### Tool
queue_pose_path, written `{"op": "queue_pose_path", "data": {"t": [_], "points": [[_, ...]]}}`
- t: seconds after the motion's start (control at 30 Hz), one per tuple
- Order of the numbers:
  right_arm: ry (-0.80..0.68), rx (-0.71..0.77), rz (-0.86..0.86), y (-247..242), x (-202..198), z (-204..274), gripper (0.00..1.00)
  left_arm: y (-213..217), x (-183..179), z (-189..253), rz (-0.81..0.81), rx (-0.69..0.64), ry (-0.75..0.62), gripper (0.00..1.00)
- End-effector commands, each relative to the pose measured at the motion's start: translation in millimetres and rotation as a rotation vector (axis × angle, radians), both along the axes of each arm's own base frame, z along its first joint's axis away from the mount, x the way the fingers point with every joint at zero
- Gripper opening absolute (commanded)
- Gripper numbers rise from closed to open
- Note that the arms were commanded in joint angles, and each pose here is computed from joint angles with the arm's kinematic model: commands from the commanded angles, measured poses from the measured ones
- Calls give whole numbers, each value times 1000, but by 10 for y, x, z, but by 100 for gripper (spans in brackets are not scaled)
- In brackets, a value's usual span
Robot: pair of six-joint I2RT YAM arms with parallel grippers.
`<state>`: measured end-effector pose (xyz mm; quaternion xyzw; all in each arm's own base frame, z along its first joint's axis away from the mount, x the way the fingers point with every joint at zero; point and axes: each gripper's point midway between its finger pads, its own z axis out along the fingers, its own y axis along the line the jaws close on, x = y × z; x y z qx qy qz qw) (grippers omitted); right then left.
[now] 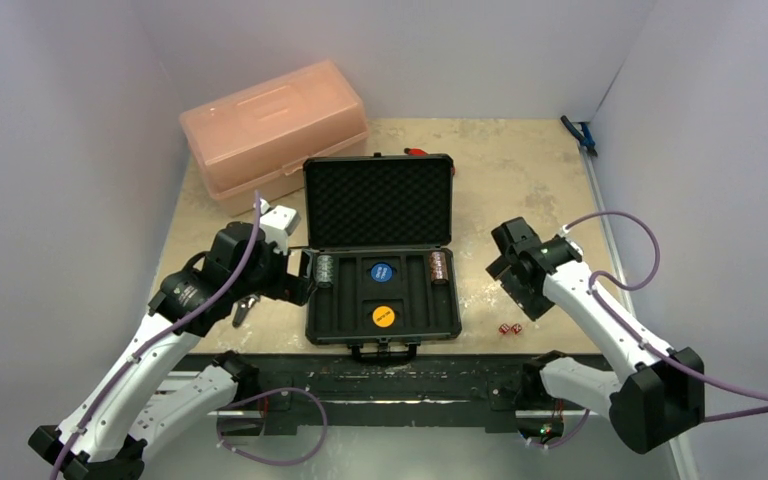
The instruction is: Pack up texas hold em set
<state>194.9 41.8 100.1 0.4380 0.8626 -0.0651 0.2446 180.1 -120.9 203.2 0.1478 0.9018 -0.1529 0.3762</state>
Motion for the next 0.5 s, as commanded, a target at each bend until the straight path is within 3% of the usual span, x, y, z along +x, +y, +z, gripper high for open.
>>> {"op": "queue_pose_path", "data": {"t": [0.0,0.2,0.47], "points": [[87,47,-30,-97,-75,-194,96,33,76,45,15,9,-43,97],[157,133,-91,-203,-162,-453,82,47,83,43,19,17,-44,97],[181,160,-130,-286,-279,-604,74,64,94,31,28,27,-43,96]]}}
